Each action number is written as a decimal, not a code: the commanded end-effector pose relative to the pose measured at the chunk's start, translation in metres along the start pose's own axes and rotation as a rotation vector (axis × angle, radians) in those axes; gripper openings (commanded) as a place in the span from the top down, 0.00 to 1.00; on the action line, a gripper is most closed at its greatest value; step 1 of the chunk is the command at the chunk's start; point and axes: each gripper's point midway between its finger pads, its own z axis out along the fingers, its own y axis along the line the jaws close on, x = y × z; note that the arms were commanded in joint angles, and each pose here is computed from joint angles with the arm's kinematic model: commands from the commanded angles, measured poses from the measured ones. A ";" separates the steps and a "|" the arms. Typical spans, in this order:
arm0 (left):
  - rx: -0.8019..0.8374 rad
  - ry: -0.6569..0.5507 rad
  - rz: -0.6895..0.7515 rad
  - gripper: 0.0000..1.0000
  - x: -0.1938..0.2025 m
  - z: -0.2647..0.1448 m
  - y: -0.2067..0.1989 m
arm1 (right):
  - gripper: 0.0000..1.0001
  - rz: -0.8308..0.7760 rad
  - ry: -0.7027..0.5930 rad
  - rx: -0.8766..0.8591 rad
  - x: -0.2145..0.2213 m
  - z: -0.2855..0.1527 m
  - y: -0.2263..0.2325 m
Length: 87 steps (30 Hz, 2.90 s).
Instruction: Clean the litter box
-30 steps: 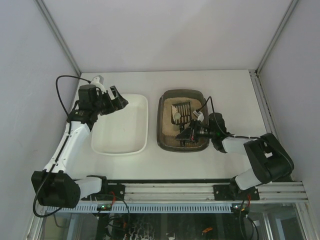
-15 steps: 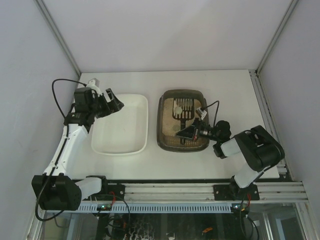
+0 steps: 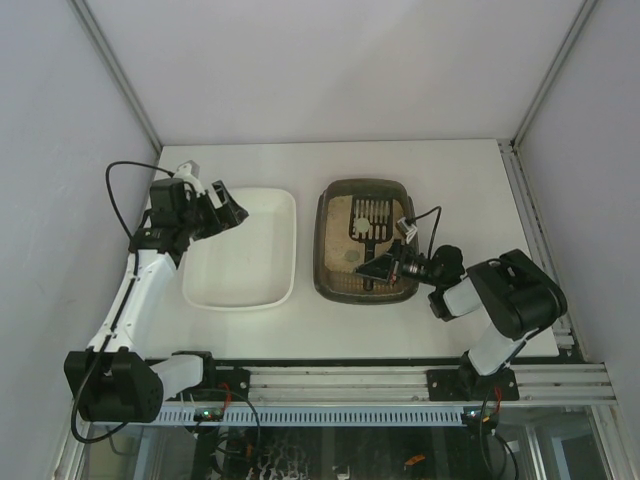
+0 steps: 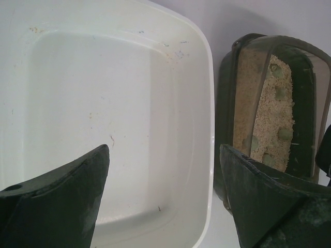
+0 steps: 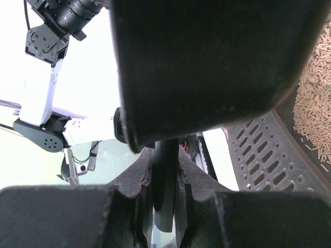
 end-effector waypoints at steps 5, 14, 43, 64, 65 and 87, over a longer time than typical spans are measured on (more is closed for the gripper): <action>0.031 -0.034 0.021 0.09 -0.001 -0.007 -0.003 | 1.00 0.031 0.018 -0.036 -0.008 0.010 0.002; 0.040 -0.025 0.012 0.09 0.005 -0.006 -0.002 | 1.00 0.017 0.015 -0.053 -0.010 0.007 0.013; -0.046 -0.128 0.215 0.05 -0.061 -0.050 0.007 | 1.00 0.050 0.096 0.114 -0.005 0.015 -0.005; 0.072 0.028 -0.068 0.00 -0.069 -0.105 0.024 | 1.00 -0.778 0.395 1.228 -0.010 0.083 -0.009; 0.048 0.007 -0.054 0.00 -0.069 -0.108 0.026 | 1.00 -0.837 0.402 1.276 -0.011 0.084 -0.008; 0.008 -0.159 -0.004 0.00 -0.071 -0.117 0.020 | 1.00 -0.839 0.424 1.139 -0.001 0.077 0.038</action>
